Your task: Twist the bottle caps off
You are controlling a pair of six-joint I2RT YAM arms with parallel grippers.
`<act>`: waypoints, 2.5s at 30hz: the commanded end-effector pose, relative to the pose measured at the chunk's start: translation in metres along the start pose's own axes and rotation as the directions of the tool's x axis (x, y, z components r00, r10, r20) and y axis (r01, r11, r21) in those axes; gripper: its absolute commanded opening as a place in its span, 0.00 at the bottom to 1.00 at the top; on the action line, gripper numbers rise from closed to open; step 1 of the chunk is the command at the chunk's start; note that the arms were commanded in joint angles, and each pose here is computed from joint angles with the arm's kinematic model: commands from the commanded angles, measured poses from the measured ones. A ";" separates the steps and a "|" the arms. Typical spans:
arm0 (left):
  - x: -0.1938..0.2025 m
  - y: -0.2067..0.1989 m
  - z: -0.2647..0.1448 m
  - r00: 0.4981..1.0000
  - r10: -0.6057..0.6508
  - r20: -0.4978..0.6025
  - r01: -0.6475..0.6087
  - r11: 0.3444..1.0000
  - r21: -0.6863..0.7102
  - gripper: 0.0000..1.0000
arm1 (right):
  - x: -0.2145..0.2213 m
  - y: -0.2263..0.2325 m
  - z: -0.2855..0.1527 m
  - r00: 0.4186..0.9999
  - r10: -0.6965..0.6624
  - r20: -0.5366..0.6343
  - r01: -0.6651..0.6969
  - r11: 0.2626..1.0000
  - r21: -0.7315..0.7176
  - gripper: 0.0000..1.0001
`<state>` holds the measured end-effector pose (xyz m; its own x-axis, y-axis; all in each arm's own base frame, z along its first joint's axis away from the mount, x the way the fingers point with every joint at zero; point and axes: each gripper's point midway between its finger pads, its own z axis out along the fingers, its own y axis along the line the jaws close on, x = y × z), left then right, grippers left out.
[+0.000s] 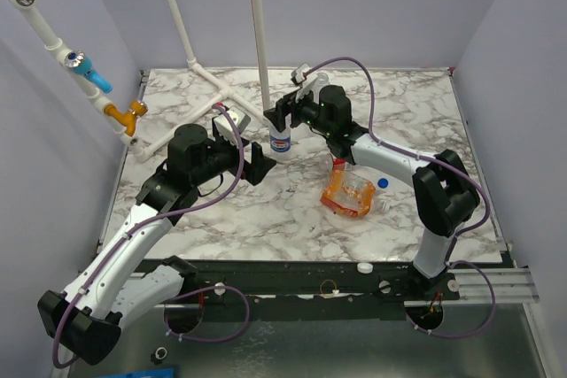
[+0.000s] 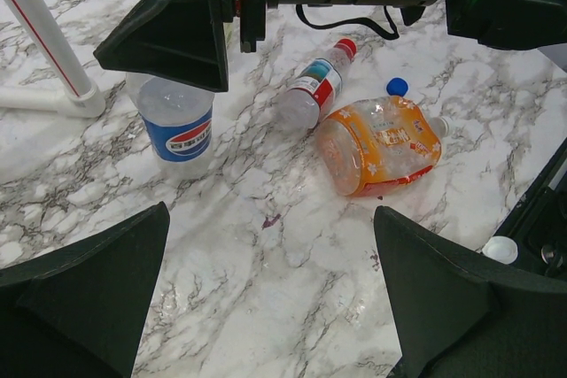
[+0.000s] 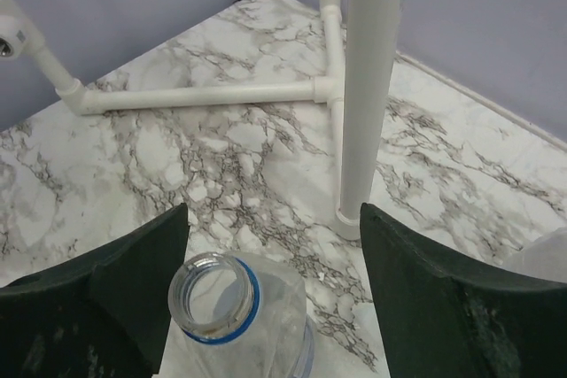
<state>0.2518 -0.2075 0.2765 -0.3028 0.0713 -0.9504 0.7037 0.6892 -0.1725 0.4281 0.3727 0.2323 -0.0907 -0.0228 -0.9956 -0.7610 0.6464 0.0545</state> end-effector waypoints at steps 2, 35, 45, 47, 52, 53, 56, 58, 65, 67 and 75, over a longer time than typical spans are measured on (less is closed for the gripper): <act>-0.022 -0.005 -0.006 0.998 0.024 0.057 -0.025 1.000 0.017 0.99 | -0.021 0.004 0.006 1.000 -0.027 0.004 0.027 1.000 0.001 0.85; -0.038 -0.005 -0.004 0.994 0.073 0.077 -0.074 0.997 0.016 0.99 | 0.035 -0.095 -0.176 0.683 0.729 0.045 -0.478 0.399 0.782 1.00; -0.036 -0.009 -0.003 0.996 0.061 0.063 -0.064 0.997 0.042 0.99 | 0.116 -0.126 -0.218 0.517 0.839 0.169 -0.376 0.045 0.925 1.00; -0.035 -0.011 -0.002 0.997 0.054 0.059 -0.057 0.997 0.051 0.99 | 0.122 -0.134 -0.216 0.514 0.834 0.202 -0.404 0.028 0.914 1.00; -0.036 -0.012 -0.003 0.997 0.049 0.057 -0.053 0.997 0.058 0.99 | 0.143 -0.154 -0.218 0.466 0.841 0.274 -0.424 -0.060 0.904 1.00; -0.035 -0.012 -0.003 0.997 0.050 0.056 -0.053 0.997 0.059 0.99 | 0.148 -0.158 -0.220 0.457 0.843 0.282 -0.413 -0.079 0.907 0.99; -0.035 -0.012 -0.003 0.997 0.049 0.052 -0.052 0.997 0.060 0.99 | 0.159 -0.164 -0.217 0.451 0.844 0.291 -0.404 -0.097 0.909 0.99; -0.034 -0.012 -0.002 0.998 0.048 0.050 -0.051 0.997 0.062 0.99 | 0.169 -0.167 -0.214 0.442 0.847 0.294 -0.389 -0.115 0.914 0.98; -0.034 -0.014 -0.002 0.998 0.043 0.048 -0.046 0.996 0.072 0.99 | 0.196 -0.173 -0.208 0.416 0.850 0.322 -0.361 -0.170 0.917 0.96; -0.034 -0.014 -0.002 0.998 0.042 0.048 -0.046 0.996 0.073 0.99 | 0.203 -0.177 -0.205 0.416 0.847 0.331 -0.362 -0.179 0.915 0.96; -0.034 -0.016 -0.003 0.997 0.053 0.052 -0.057 0.995 0.079 0.99 | 0.221 -0.189 -0.202 0.413 0.845 0.340 -0.344 -0.200 0.917 0.83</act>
<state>0.2536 -0.2169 0.3013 -0.2500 0.0787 -0.9650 0.7507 0.6453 -0.1419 0.4148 0.0999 0.0307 -0.4961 0.7802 -0.3810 0.7448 0.6079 0.2752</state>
